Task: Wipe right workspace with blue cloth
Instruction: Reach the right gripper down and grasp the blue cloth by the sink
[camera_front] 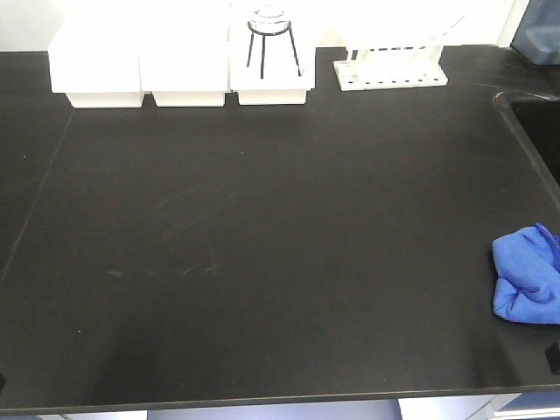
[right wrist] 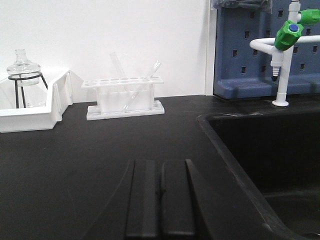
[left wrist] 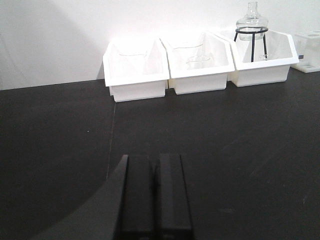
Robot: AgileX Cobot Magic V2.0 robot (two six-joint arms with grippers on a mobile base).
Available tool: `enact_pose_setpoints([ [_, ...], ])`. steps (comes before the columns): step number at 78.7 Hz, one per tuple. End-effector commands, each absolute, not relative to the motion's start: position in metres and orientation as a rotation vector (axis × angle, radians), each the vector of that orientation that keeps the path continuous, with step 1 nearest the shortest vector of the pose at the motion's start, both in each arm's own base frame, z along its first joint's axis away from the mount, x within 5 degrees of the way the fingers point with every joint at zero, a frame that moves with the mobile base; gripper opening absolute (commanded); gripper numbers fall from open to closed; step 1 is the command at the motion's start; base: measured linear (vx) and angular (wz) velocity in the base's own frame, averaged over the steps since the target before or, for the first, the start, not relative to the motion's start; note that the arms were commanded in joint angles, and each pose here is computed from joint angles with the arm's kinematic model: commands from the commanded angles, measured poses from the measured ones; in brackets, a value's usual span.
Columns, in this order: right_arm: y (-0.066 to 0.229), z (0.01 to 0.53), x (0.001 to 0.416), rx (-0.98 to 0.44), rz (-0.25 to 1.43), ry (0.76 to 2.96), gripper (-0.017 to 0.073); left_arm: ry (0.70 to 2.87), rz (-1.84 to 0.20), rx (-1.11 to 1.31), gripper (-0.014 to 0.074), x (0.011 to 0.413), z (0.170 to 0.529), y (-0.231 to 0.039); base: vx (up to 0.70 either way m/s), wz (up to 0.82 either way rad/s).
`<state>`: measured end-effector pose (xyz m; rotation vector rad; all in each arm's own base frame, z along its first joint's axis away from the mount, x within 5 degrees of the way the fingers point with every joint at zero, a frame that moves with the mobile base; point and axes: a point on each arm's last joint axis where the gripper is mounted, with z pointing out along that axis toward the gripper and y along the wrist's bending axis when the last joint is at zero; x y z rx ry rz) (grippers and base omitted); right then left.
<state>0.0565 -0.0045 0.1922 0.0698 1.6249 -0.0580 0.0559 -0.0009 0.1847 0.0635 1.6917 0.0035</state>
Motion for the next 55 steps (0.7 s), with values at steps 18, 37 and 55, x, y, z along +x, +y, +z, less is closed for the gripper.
enact_pose_setpoints([
  [18,-0.005,0.195,0.057,0.068,-0.068,1.549,-0.0008,1.570,-0.014,0.071,-0.0006,0.055,0.202,-0.002,0.00,0.00],
  [37,-0.005,0.206,0.056,0.076,-0.059,1.433,-0.0008,1.570,-0.014,0.071,-0.0006,0.055,0.202,-0.002,0.00,0.00],
  [55,-0.004,0.279,0.041,0.117,0.011,1.192,-0.0008,1.570,-0.014,0.071,-0.0006,0.055,0.202,-0.002,0.00,0.00],
])
